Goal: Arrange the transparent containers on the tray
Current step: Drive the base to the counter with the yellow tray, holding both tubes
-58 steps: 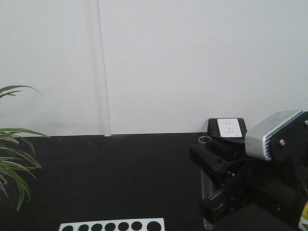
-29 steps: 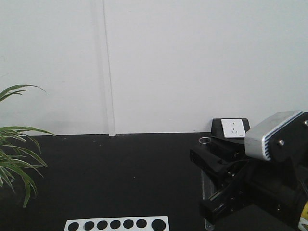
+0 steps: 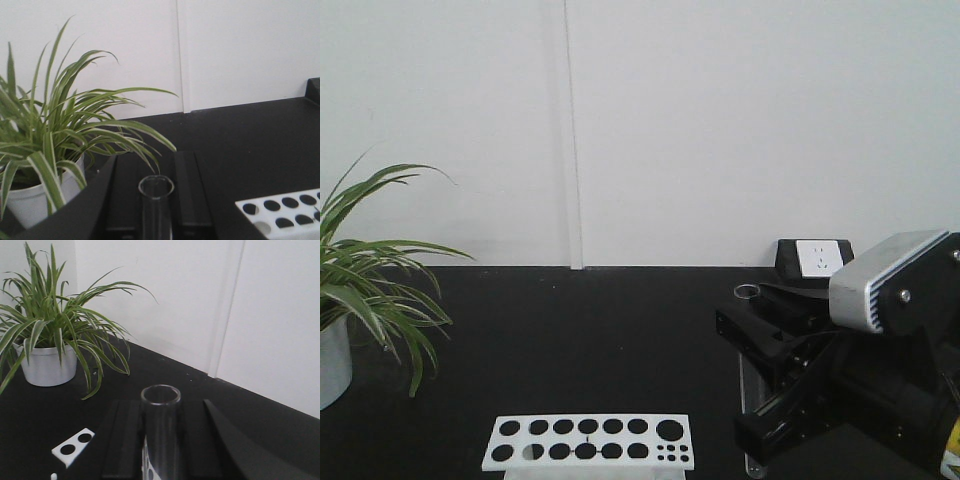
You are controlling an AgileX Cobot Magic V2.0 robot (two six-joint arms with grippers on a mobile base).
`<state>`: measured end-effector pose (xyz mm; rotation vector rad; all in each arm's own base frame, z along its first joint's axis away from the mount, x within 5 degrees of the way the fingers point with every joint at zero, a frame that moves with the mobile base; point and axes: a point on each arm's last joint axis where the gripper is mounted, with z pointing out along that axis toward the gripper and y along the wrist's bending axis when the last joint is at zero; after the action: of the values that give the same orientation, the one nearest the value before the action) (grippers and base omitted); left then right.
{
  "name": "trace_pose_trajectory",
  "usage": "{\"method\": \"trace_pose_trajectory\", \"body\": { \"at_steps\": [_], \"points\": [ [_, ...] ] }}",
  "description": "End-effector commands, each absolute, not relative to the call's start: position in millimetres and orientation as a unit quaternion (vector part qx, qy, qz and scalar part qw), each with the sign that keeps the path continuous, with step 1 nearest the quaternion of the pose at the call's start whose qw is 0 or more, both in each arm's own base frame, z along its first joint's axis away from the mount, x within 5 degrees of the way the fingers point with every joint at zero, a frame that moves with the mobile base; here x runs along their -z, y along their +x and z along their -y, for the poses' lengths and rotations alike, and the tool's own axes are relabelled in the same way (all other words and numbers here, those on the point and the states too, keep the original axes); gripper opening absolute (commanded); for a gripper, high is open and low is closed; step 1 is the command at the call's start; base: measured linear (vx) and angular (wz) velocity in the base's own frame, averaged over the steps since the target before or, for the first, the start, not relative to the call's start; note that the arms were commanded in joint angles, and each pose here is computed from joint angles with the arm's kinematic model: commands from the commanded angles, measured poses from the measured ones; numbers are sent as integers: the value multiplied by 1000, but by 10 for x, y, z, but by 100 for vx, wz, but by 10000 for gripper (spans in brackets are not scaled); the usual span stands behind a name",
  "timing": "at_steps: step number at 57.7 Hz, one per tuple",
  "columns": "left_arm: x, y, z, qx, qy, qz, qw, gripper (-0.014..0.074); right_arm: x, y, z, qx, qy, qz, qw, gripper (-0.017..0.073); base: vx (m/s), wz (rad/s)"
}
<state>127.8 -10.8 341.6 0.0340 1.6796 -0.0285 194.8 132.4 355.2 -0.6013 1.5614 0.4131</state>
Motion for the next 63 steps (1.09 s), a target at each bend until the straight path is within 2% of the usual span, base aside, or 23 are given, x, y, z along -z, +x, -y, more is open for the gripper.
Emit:
{"method": "trace_pose_trajectory", "body": {
  "at_steps": [1, 18, 63],
  "points": [
    [-3537, 1271, 148, 32, 26, -722, 691, -3, -3754, 1893, -1328, -204, -264, -648, 685, -13, -18, 9],
    [-3537, 1271, 148, 32, 26, -722, 691, -3, -3754, 1893, -1328, -204, -264, -648, 685, -13, -19, 16],
    [-3537, 1271, 148, 32, 26, -722, 691, -3, -3755, 1893, -1329, -205, -265, -647, 685, -13, -22, 33]
  ]
}}
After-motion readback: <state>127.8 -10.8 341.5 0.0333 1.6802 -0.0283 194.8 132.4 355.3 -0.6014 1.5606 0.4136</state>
